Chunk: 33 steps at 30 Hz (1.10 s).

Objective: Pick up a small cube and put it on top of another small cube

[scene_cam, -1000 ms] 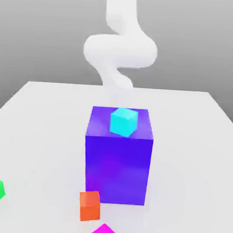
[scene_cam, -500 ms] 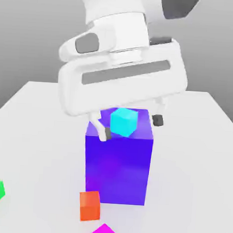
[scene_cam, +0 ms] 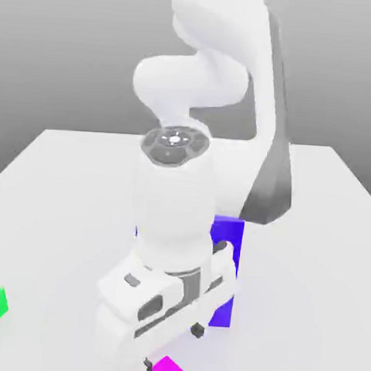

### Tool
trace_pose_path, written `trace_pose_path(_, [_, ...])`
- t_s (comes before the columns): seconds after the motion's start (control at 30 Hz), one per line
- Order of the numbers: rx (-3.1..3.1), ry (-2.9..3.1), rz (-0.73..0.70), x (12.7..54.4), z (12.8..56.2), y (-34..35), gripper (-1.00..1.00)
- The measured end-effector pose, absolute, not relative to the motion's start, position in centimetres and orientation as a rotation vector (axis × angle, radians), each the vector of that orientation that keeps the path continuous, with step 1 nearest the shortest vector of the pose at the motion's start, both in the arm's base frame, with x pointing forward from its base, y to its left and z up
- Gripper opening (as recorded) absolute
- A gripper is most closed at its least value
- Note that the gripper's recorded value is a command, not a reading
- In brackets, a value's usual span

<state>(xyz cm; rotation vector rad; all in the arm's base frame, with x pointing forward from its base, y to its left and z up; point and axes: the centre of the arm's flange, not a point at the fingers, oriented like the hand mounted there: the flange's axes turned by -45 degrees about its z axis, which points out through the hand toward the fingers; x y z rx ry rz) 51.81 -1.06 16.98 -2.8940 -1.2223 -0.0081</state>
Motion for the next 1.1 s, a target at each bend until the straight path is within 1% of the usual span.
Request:
trace_pose_path(0.07, [-2.894, -1.227, -0.003, 51.7, 14.1, -1.1, 0.00])
trace_pose_path(0.1, [-2.893, -1.226, -0.001, 51.7, 13.2, -1.1, -1.00])
trace_pose_path(0.3, [-2.892, -1.225, 0.002, 51.6, 12.7, -1.1, -1.00])
trace_pose_path(0.37, [-2.893, -1.229, 0.000, 51.7, 14.3, -1.1, -1.00])
trace_pose_path(0.47, [-2.893, -1.224, 0.001, 51.6, 18.1, -1.2, -1.00])
trace_pose_path(0.57, [-3.008, -0.917, 0.002, 51.0, 20.1, -7.3, -1.00])
trace_pose_path(0.67, [-3.103, -0.519, 0.001, 49.2, 21.4, -14.8, -1.00])
trace_pose_path(0.77, [-3.144, -0.111, 0.001, 46.2, 22.5, -21.8, -1.00])
trace_pose_path(0.9, [-3.112, 0.435, 0.000, 40.8, 23.9, -30.3, -1.00])
trace_pose_path(0.97, [-3.088, 0.582, -0.003, 39.2, 22.9, -32.5, -1.00])
trace_pose_path(1.07, [-3.080, 0.625, -0.003, 38.7, 19.8, -33.1, -1.00])
trace_pose_path(1.1, [-3.078, 0.629, -0.002, 38.6, 18.6, -33.2, 1.00])
